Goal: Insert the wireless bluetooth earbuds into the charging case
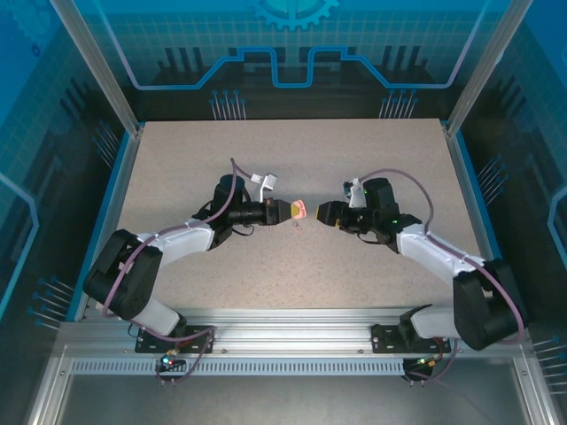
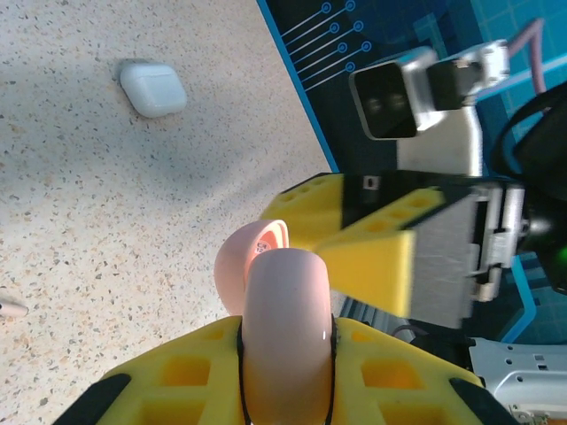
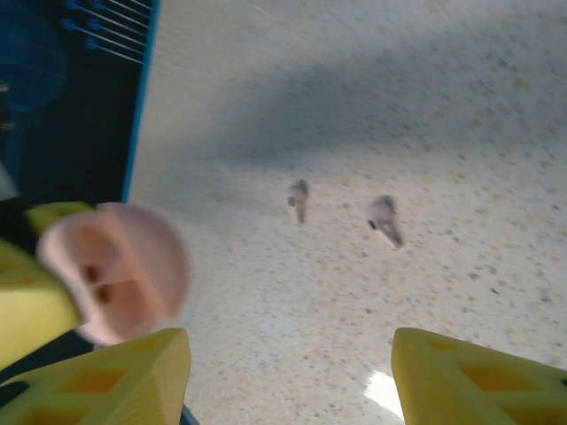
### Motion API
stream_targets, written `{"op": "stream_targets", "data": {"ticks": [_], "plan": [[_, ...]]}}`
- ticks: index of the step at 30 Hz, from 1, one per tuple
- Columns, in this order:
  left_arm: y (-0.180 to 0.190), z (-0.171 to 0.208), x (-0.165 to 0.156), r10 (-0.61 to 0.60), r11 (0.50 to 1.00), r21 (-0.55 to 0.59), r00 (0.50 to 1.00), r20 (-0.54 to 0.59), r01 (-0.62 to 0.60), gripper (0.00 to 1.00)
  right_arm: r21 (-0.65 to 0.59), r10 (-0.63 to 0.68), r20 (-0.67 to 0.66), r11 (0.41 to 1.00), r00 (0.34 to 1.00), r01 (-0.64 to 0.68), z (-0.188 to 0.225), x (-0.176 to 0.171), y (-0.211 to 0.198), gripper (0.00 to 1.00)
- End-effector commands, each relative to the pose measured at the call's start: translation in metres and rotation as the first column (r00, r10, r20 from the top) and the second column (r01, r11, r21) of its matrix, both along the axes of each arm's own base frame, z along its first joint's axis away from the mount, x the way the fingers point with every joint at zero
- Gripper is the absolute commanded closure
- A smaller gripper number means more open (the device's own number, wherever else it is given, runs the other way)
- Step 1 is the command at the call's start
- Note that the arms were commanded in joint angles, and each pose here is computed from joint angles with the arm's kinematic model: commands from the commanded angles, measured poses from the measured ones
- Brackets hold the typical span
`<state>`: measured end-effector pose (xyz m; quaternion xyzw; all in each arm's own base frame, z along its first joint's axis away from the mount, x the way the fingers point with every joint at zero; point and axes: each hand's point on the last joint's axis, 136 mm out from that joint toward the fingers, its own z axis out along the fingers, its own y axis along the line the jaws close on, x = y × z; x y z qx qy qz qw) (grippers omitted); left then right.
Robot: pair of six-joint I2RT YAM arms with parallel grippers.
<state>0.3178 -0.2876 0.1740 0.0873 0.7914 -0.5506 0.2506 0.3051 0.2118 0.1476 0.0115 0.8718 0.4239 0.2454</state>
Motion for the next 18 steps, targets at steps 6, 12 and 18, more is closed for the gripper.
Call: {"op": "stream_targets", "data": {"ticks": [6, 12, 18], "plan": [[-0.007, 0.026, 0.003, -0.027, 0.999, -0.044, 0.998, 0.062, 0.030, 1.00, 0.005, 0.097, 0.064, 0.995, 0.993, -0.098, 0.029, -0.001, 0.019, 0.48], [-0.007, 0.027, 0.004, -0.028, 0.998, -0.046, 0.998, 0.063, 0.031, 1.00, -0.006, 0.117, 0.067, 0.993, 0.991, -0.117, 0.031, 0.004, 0.032, 0.50], [-0.008, 0.029, 0.004, -0.029, 0.998, -0.051, 0.997, 0.065, 0.032, 1.00, -0.025, 0.125, 0.039, 0.992, 0.991, -0.124, 0.019, 0.007, 0.039, 0.53]]}}
